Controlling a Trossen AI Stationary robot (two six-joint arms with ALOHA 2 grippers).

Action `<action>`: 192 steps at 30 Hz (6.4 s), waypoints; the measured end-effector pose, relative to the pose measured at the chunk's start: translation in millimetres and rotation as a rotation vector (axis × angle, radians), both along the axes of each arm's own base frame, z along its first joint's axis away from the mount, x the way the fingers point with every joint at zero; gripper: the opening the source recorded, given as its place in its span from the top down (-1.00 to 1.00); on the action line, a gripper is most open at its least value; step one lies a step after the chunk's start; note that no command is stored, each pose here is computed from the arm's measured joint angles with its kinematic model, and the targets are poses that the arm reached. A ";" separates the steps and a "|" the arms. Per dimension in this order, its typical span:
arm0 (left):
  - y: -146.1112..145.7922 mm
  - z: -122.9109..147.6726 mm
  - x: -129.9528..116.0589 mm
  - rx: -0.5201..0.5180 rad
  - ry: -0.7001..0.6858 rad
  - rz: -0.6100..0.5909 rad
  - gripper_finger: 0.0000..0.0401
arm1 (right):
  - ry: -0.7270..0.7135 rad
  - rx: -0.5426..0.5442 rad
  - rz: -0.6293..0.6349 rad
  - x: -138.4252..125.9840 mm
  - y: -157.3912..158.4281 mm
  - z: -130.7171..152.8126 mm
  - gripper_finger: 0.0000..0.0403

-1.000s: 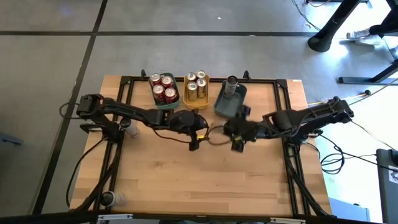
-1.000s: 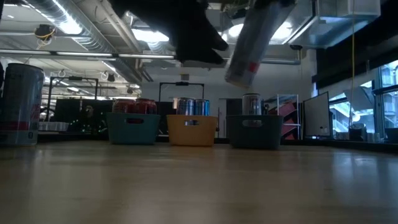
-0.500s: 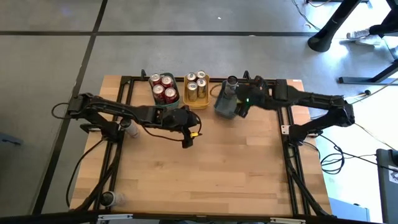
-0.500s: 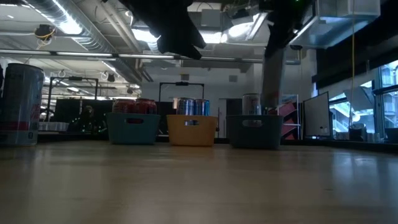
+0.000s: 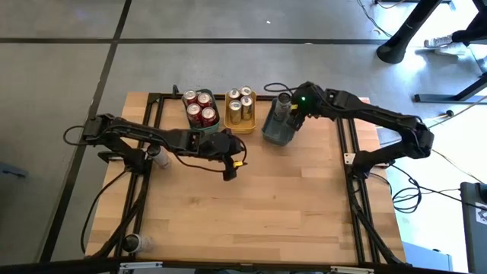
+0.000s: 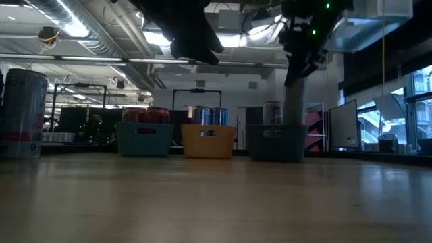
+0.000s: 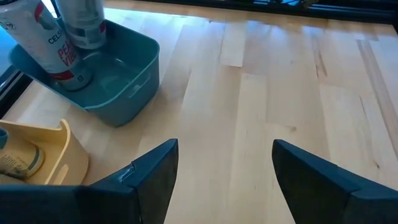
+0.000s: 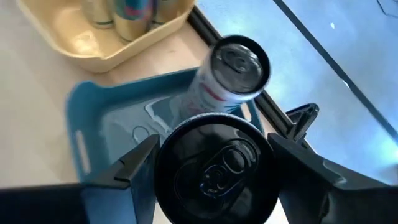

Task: Sort soda cans
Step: Put the right white-pink soda can into the blue bin, then put the top white-pink soda can into the blue bin

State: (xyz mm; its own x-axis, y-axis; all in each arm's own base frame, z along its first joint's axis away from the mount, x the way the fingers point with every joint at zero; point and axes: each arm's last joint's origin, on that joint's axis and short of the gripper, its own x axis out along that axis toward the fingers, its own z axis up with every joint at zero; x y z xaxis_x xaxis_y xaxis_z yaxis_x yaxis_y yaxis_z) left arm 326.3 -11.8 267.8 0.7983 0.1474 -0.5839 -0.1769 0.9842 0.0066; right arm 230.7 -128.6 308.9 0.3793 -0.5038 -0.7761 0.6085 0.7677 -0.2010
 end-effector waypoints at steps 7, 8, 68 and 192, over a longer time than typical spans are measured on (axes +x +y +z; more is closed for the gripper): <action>0.0 0.0 0.0 0.000 0.000 0.000 -0.24 | -0.010 0.003 -0.047 -5.1 -19.2 -20.2 -0.19; 0.0 0.1 0.1 0.000 -0.001 0.000 -0.24 | -0.006 0.011 -0.052 -5.3 -21.8 -23.7 -0.20; 11.3 11.3 4.4 0.086 -0.091 0.066 -0.40 | 0.022 -0.040 0.280 6.3 98.6 3.8 -0.61; 26.8 7.8 -226.4 -0.335 0.784 0.559 -0.16 | -0.249 -0.047 0.429 27.6 143.6 -88.7 -0.61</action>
